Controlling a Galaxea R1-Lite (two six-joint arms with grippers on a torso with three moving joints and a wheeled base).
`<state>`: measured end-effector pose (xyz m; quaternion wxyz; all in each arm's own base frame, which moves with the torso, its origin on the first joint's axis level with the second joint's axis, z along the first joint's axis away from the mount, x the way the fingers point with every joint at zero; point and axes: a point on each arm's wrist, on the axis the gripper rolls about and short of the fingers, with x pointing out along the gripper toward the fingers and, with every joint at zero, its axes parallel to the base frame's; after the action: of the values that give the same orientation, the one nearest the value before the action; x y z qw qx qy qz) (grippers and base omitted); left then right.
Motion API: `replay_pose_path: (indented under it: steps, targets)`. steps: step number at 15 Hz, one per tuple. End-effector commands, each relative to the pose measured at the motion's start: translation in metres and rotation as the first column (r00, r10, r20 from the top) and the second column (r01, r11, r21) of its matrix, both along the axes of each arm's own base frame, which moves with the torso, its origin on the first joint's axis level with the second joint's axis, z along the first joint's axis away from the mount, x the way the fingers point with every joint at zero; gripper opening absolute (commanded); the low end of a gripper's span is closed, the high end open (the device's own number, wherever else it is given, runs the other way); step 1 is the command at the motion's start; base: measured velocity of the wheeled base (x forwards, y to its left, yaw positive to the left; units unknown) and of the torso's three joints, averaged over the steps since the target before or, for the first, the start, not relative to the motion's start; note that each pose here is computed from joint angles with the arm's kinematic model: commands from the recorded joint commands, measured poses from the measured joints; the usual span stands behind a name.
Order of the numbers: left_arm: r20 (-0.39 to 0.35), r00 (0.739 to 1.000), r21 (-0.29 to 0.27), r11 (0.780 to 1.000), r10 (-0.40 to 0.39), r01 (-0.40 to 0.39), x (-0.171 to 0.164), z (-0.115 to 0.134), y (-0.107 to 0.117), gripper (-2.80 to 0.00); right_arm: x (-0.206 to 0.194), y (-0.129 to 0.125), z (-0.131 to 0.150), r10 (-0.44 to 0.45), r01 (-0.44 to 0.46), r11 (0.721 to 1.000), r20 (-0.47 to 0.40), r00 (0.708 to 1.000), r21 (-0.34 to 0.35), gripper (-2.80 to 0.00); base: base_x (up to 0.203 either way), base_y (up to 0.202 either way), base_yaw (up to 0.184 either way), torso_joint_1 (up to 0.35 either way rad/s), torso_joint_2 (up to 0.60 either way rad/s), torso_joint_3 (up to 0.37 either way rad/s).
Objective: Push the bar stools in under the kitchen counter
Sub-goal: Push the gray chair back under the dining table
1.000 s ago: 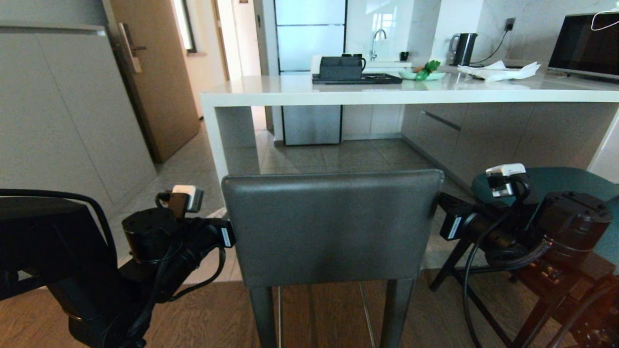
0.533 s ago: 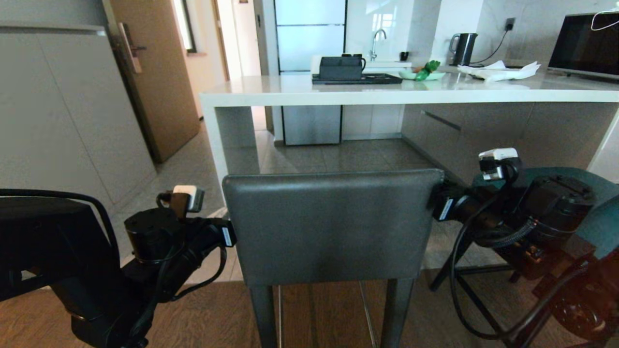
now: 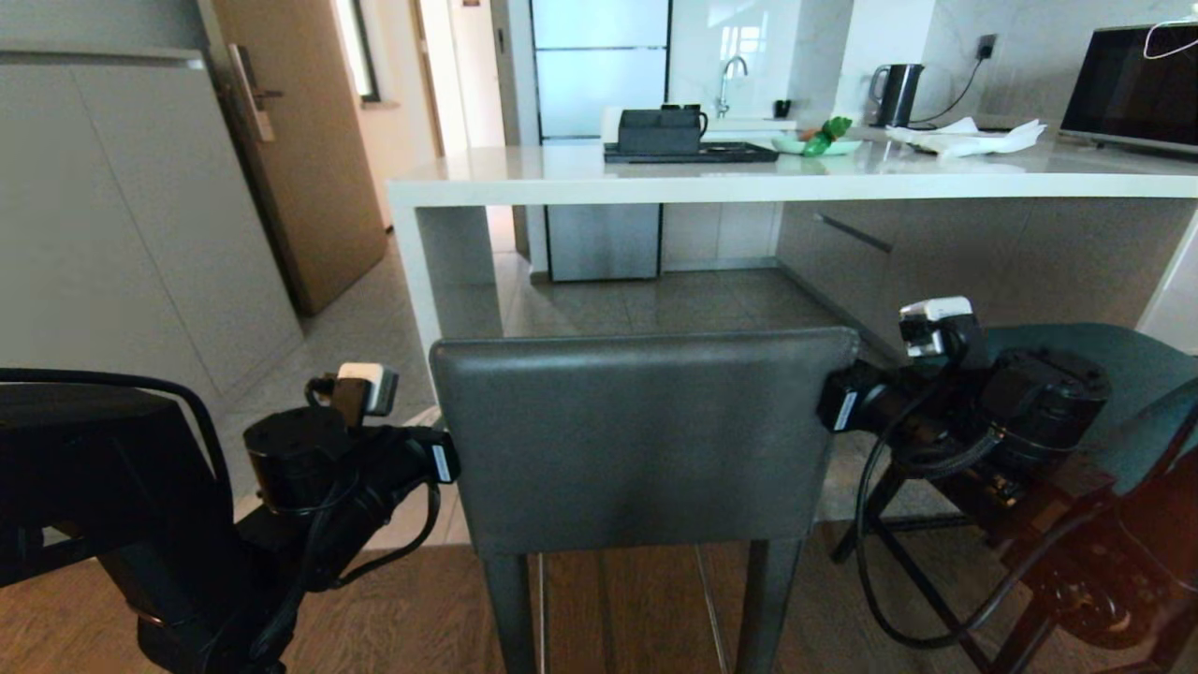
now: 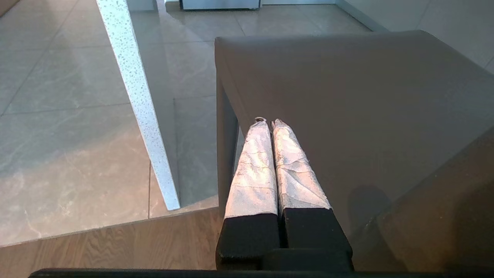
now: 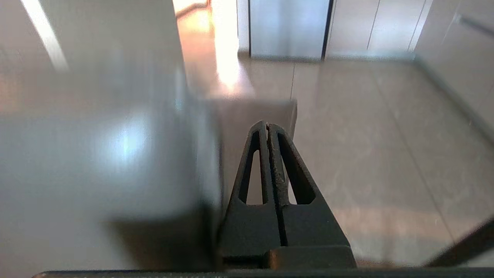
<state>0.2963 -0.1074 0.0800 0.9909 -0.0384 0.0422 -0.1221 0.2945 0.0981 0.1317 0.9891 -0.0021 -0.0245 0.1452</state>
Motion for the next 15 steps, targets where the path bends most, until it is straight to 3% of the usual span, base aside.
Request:
replay_pose_path:
  steps: [1, 3, 7, 11, 15]
  targets:
    - [0.009, 1.000, -0.004, 1.000, 0.005, -0.005, 0.000, 0.001, 0.001, -2.80, -0.014, -0.006, -0.011, -0.004, 0.003, 1.000, -0.017, 1.000, -0.005, -2.80, 0.000, 0.000, 0.000, 0.000, 0.00, 0.000]
    - [0.010, 1.000, -0.004, 1.000, 0.003, -0.003, 0.001, 0.001, 0.001, -2.80, -0.016, 0.001, -0.022, 0.021, -0.021, 1.000, -0.037, 0.999, -0.012, -2.80, 0.000, 0.000, 0.000, 0.000, 0.00, 0.000]
    - [0.006, 1.000, -0.003, 1.000, -0.025, 0.025, -0.002, 0.000, -0.007, -2.80, -0.006, 0.030, -0.017, 0.094, -0.094, 0.996, 0.011, 0.996, 0.011, -2.80, 0.000, 0.000, 0.000, 0.000, 0.00, 0.000]
    - [-0.017, 0.998, 0.007, 0.998, -0.060, 0.060, -0.009, -0.005, -0.016, -2.80, 0.016, 0.041, -0.019, 0.046, -0.047, 0.998, 0.039, 0.998, 0.037, -2.80, 0.000, 0.000, 0.000, 0.000, 0.00, 0.000]
    - [-0.017, 0.998, 0.006, 0.999, -0.052, 0.052, -0.005, -0.007, -0.015, -2.80, 0.021, 0.037, -0.022, 0.024, -0.025, 0.999, 0.033, 0.999, 0.037, -2.80, 0.000, 0.000, 0.000, 0.000, 0.00, 0.000]
